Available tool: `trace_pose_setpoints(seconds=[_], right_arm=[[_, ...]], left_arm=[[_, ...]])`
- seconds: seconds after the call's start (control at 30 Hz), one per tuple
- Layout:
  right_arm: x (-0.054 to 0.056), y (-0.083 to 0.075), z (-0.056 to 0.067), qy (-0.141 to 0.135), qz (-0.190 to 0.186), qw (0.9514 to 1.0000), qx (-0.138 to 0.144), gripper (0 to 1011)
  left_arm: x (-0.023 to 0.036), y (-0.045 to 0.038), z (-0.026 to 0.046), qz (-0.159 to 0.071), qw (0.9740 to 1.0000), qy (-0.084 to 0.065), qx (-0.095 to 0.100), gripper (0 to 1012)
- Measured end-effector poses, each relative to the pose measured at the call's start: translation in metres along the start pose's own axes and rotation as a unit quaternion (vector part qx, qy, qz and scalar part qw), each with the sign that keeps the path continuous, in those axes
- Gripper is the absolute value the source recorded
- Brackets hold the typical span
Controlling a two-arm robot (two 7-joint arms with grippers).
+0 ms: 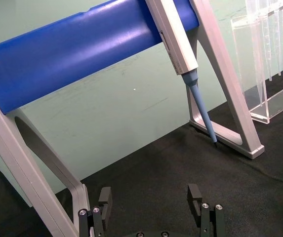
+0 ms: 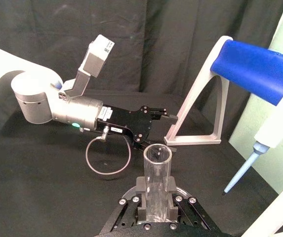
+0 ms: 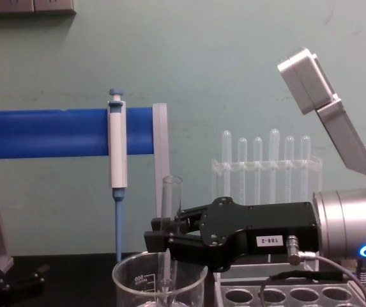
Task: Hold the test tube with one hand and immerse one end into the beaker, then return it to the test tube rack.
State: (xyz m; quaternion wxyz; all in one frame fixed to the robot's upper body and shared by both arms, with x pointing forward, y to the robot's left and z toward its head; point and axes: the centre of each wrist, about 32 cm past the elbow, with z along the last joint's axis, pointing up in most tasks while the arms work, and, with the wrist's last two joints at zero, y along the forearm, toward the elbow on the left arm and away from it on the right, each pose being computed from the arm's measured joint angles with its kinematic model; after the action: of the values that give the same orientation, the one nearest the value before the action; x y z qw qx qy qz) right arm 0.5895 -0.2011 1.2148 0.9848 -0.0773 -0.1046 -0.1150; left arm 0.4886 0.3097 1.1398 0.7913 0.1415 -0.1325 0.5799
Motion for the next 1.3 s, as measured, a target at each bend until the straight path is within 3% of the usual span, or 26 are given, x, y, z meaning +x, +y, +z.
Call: trace_pose_setpoints(seconds=[1.3], right_arm=[[0.0000,0.0000,0.0000,0.000,0.000,1.0000,0.000,225]], left_arm=[[0.0000,0.0000,0.0000,0.000,1.0000,0.000,0.000,1000]])
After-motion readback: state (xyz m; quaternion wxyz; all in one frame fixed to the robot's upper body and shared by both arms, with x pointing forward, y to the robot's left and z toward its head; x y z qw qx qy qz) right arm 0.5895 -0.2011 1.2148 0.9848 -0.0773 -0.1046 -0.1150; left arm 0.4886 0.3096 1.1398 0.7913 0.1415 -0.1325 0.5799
